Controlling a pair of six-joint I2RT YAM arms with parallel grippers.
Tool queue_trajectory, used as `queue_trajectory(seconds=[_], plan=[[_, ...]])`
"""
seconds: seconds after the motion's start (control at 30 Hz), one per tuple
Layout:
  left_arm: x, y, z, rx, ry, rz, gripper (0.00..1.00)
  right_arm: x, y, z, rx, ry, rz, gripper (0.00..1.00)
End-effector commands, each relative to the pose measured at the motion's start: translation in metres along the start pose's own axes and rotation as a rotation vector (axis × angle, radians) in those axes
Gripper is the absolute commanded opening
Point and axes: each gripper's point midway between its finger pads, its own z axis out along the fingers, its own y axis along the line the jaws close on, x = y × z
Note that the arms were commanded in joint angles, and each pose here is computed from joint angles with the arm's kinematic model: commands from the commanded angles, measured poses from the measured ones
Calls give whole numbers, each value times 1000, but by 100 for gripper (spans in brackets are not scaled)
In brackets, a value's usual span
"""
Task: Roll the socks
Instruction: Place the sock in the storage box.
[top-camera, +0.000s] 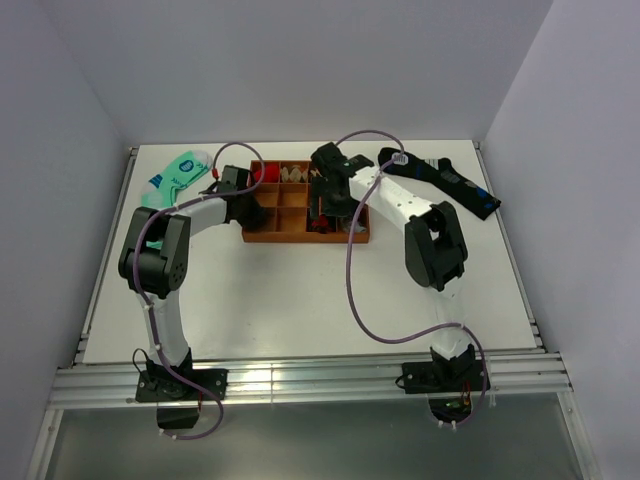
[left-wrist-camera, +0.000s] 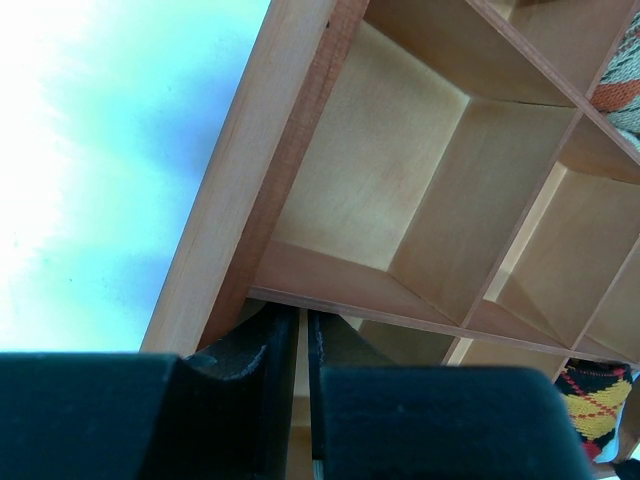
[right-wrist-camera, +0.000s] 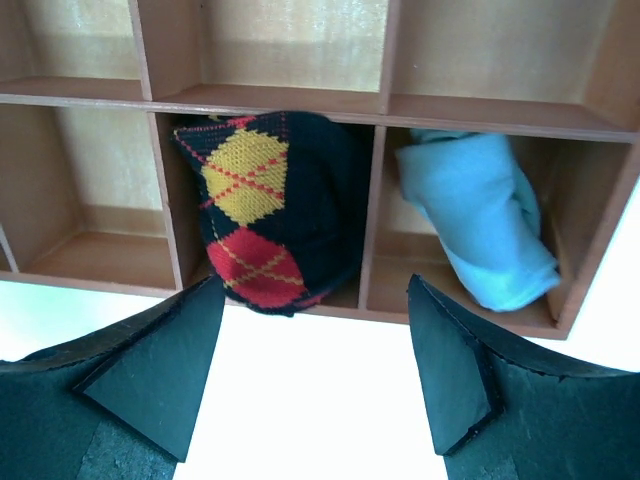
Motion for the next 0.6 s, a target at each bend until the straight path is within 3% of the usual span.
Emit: queue_trajectory(seconds=[0.0, 0.57], plan=[[-14, -2, -5, 18, -48, -15, 15, -29, 0, -49, -30, -113, 18, 81], [-1, -25, -27, 106, -54, 16, 15, -34, -4, -77, -62, -167, 13, 83]])
